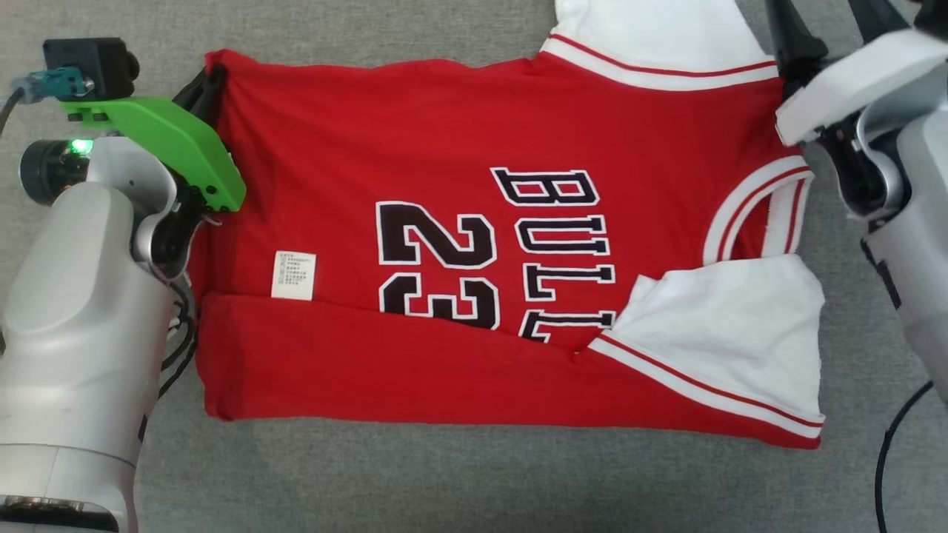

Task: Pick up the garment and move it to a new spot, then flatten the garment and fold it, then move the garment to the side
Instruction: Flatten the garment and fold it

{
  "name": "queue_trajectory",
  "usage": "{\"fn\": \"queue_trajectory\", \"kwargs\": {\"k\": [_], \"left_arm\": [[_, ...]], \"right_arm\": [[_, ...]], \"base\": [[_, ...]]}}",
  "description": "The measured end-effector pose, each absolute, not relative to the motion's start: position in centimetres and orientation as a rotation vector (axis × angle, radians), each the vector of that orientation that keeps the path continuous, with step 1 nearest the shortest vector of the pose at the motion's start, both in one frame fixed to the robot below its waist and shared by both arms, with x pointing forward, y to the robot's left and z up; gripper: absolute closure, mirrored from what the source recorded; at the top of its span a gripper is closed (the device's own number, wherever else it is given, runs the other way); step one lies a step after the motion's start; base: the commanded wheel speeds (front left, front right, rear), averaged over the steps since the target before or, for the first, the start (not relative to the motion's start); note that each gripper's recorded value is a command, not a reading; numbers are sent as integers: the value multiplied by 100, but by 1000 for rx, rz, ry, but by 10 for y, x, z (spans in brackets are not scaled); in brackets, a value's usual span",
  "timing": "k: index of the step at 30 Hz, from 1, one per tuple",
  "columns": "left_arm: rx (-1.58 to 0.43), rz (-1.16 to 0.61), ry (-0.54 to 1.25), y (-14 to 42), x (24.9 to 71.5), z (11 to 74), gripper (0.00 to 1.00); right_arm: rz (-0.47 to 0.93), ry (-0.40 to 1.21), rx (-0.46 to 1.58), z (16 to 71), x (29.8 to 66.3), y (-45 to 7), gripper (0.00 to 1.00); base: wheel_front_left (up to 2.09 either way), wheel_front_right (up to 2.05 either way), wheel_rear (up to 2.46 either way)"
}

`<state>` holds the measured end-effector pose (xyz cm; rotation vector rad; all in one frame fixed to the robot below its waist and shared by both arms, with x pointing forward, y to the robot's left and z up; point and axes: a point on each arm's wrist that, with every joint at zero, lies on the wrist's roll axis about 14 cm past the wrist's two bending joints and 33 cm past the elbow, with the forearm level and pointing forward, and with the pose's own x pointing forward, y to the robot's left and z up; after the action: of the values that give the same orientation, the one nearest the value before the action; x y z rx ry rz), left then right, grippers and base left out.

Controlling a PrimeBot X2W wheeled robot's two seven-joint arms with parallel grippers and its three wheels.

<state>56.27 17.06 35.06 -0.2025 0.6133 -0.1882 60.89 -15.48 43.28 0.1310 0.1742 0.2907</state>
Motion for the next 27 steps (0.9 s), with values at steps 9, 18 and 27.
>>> {"fn": "queue_trajectory", "kwargs": {"k": [9,18,27], "left_arm": [[-213,-175,593,176,564,347,100],[-222,-176,589,177,564,343,100],[-210,-166,521,184,559,359,100]], "right_arm": [[374,422,67,391,649,-116,0],[401,558,10,371,661,-104,65],[427,404,62,409,658,-101,100]], "base": [[0,0,0],[0,0,0],[0,0,0]]}}
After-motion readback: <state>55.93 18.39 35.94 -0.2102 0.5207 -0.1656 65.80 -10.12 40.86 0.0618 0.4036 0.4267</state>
